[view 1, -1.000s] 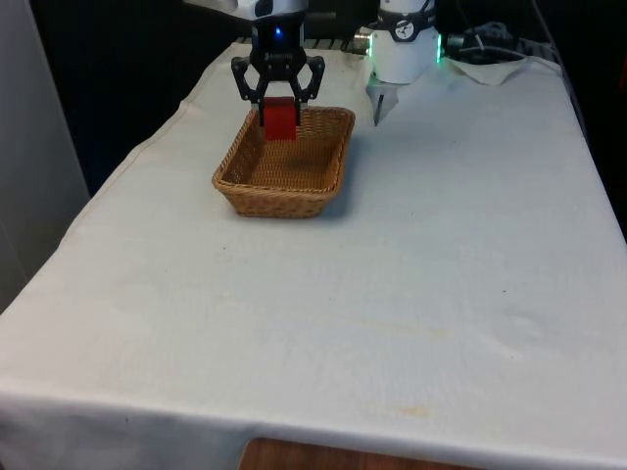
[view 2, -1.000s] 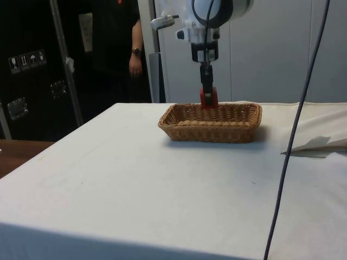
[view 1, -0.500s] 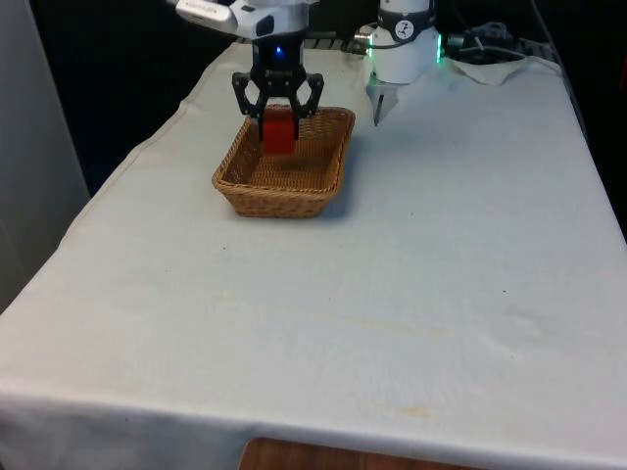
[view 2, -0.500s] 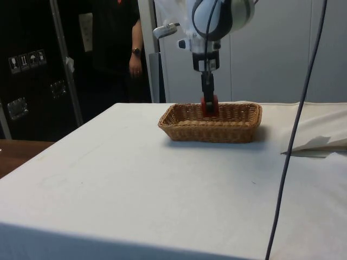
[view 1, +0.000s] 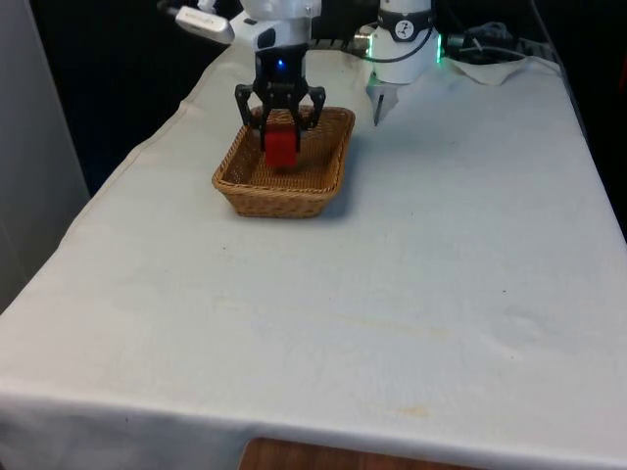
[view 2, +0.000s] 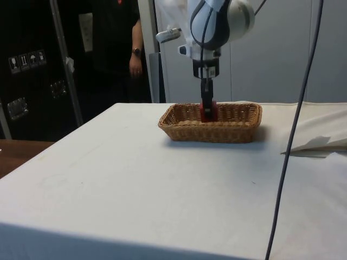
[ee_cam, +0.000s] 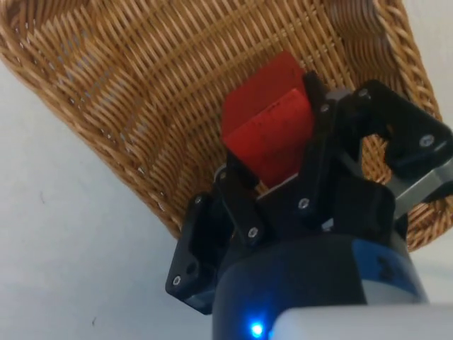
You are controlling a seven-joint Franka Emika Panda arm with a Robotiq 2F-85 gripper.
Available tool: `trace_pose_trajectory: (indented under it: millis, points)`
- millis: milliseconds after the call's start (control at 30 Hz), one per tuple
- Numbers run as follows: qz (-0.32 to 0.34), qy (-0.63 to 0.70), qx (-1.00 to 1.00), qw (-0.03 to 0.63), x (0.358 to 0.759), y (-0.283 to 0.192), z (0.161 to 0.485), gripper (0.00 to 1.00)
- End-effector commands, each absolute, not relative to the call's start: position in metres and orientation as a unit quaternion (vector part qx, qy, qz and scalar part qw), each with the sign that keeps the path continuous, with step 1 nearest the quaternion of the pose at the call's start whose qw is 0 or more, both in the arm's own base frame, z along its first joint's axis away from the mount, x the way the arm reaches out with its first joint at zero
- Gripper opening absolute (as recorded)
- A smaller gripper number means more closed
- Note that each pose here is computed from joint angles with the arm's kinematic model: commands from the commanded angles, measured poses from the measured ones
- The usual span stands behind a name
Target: Pick up the cube and place it into the basket.
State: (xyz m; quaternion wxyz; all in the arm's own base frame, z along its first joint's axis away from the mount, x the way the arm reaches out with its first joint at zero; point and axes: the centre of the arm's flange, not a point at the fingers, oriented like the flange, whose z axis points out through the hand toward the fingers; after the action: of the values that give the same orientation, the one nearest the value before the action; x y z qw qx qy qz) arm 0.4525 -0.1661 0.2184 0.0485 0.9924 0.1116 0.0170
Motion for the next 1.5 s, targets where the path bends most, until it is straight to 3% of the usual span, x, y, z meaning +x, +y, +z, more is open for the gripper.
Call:
trace_pose_trajectory:
  millis: [0,333,367,400,433,467,667,733,1067,1467]
  points:
    - [0.028,0.111,0.993,0.042,0.452,-0.162,0.22,0.02]
    - [0.03,0.103,0.993,0.042,0.453,-0.163,0.212,0.02]
    - [0.031,0.103,0.993,0.042,0.453,-0.163,0.212,0.07]
    - [0.031,0.103,0.993,0.043,0.453,-0.163,0.212,0.23]
    - [0.023,0.102,0.993,0.046,0.453,-0.165,0.209,0.33]
    - [0.03,0.103,0.993,0.043,0.453,-0.163,0.211,0.33]
    - [0.03,0.103,0.993,0.044,0.454,-0.163,0.211,0.9]
    - [0.029,0.104,0.993,0.044,0.454,-0.163,0.211,1.0]
    - [0.031,0.101,0.993,0.046,0.457,-0.166,0.216,1.0]
    - [0.046,0.096,0.994,0.032,0.472,-0.172,0.26,1.0]
